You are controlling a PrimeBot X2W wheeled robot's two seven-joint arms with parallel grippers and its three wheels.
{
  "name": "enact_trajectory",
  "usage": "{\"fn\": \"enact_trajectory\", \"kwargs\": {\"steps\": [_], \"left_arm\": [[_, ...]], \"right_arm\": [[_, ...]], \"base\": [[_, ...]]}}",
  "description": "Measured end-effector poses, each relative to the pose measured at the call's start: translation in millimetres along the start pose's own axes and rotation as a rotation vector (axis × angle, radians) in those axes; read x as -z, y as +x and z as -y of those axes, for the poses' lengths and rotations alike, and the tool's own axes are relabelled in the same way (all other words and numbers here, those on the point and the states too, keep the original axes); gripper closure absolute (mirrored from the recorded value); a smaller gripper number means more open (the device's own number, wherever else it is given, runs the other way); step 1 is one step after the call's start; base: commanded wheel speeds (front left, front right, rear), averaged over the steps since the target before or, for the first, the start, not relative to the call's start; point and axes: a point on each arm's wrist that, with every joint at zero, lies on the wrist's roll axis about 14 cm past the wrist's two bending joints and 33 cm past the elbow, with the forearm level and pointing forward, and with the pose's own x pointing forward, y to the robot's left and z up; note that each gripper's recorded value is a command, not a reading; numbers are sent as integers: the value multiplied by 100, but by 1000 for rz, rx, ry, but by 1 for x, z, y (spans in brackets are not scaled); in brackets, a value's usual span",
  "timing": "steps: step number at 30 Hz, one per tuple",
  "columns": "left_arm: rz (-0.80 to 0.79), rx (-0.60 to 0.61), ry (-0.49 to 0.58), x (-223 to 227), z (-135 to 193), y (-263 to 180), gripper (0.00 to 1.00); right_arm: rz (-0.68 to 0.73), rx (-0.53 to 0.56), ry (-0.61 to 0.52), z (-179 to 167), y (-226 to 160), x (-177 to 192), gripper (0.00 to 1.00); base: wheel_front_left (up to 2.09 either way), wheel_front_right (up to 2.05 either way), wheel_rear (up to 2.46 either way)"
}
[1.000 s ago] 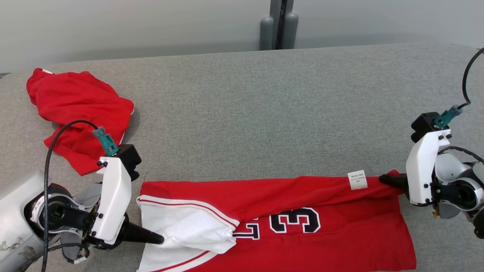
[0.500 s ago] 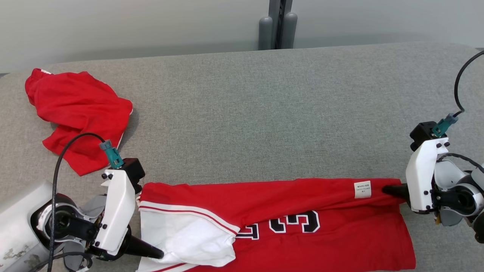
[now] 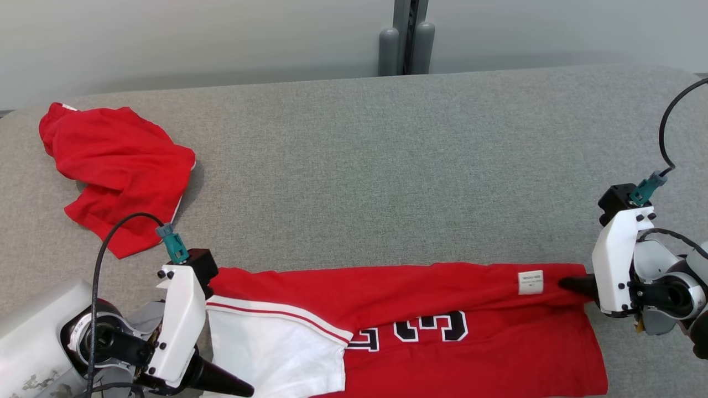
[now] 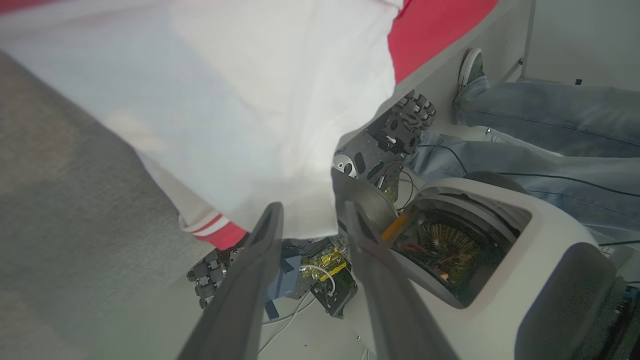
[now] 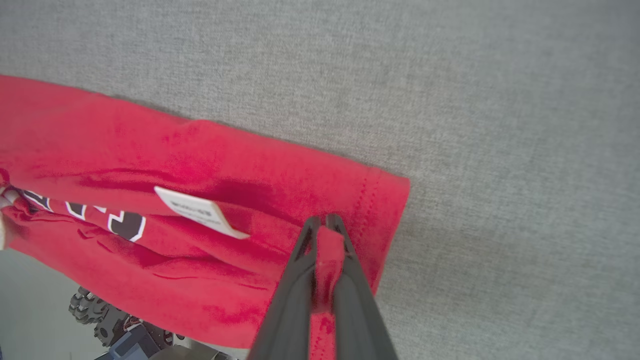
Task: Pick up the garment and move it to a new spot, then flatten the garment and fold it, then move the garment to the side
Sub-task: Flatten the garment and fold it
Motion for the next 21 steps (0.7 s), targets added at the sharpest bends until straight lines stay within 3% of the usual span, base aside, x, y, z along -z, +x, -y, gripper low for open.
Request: {"fn": "enact_trajectory", "kwargs": {"steps": [11, 21], "left_arm": [[87, -29, 18, -5, 2, -12, 0], [479, -74, 158, -57, 17, -62, 0]], "right_arm": [[63, 13, -12, 1, -13, 2, 0], [429, 54, 16, 19, -53, -41, 0]], "base": [[0, 0, 0], [0, 0, 0]]}}
